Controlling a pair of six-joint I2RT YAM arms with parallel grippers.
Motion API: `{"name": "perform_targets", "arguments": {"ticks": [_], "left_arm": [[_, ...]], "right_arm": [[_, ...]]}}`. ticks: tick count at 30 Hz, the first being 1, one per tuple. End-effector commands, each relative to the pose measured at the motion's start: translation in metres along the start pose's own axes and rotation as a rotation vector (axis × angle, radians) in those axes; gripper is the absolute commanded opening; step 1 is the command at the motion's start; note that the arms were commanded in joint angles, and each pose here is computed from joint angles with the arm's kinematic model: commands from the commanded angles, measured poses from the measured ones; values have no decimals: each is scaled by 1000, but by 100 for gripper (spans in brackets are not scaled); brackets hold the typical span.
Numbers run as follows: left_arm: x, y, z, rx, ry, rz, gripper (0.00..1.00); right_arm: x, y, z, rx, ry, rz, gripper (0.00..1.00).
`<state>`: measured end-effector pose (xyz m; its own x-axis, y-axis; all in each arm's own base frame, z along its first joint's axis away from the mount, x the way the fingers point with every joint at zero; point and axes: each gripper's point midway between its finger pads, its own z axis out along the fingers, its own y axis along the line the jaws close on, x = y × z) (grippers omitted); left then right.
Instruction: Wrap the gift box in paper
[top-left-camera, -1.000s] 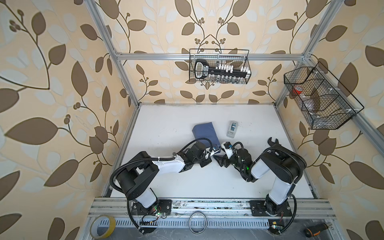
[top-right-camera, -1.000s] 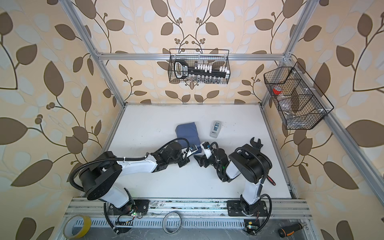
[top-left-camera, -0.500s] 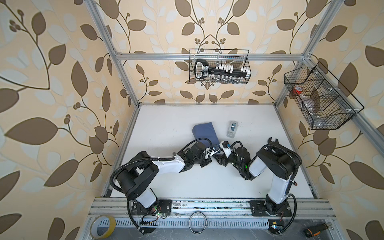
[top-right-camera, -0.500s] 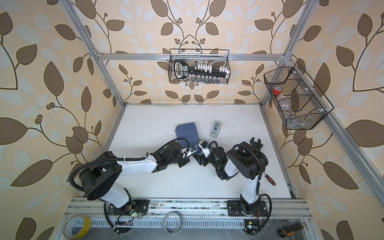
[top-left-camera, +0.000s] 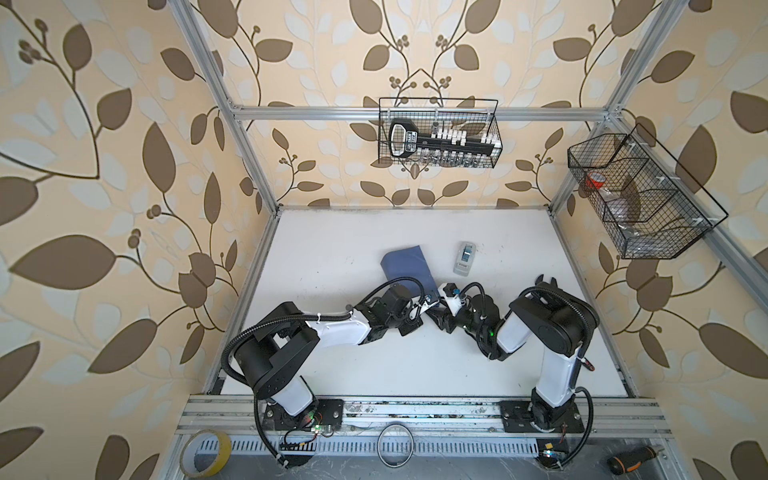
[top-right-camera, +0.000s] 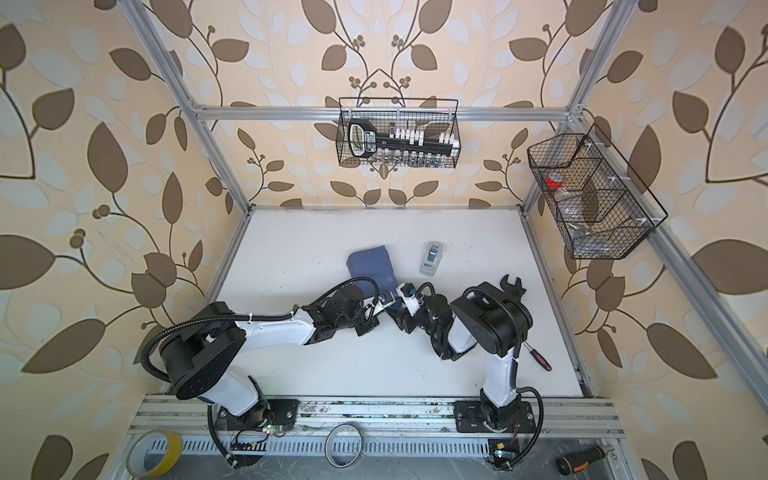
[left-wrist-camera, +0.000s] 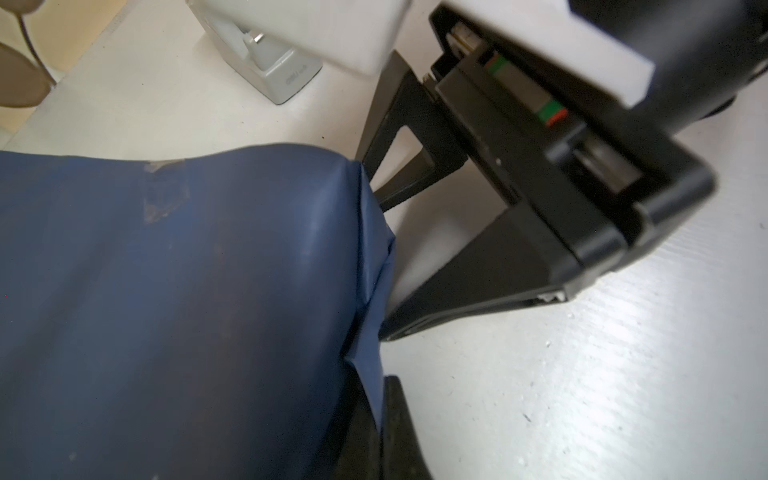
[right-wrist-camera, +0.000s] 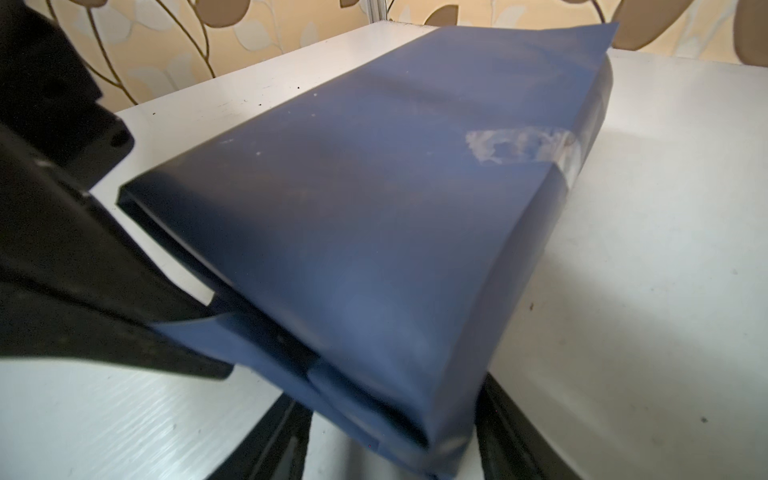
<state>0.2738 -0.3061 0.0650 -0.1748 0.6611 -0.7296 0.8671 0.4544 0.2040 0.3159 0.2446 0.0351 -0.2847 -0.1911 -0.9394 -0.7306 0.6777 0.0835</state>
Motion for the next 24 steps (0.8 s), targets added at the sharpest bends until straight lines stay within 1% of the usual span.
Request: {"name": "perform_targets", "arguments": {"ticks": [1, 7, 10, 16, 21, 24], "left_arm": [[-19, 6, 1, 1, -44, 5, 0], [-16, 7, 4, -3, -28, -1, 0], [-17, 7, 3, -4, -28, -3, 3], [-23, 9, -2, -7, -38, -11, 14], [-29, 11, -10, -12, -48, -20, 28], [-32, 12, -16, -17, -56, -26, 34]], "right_arm": [[-16, 4, 5, -18, -64, -26, 60], [-13, 2, 6, -6, -61, -16, 58], [-12, 1, 6, 1, -57, -13, 58], [-11, -1, 6, 9, -54, -9, 57], [-11, -1, 6, 11, -53, -7, 56], [-11, -2, 6, 14, -53, -8, 56]]}}
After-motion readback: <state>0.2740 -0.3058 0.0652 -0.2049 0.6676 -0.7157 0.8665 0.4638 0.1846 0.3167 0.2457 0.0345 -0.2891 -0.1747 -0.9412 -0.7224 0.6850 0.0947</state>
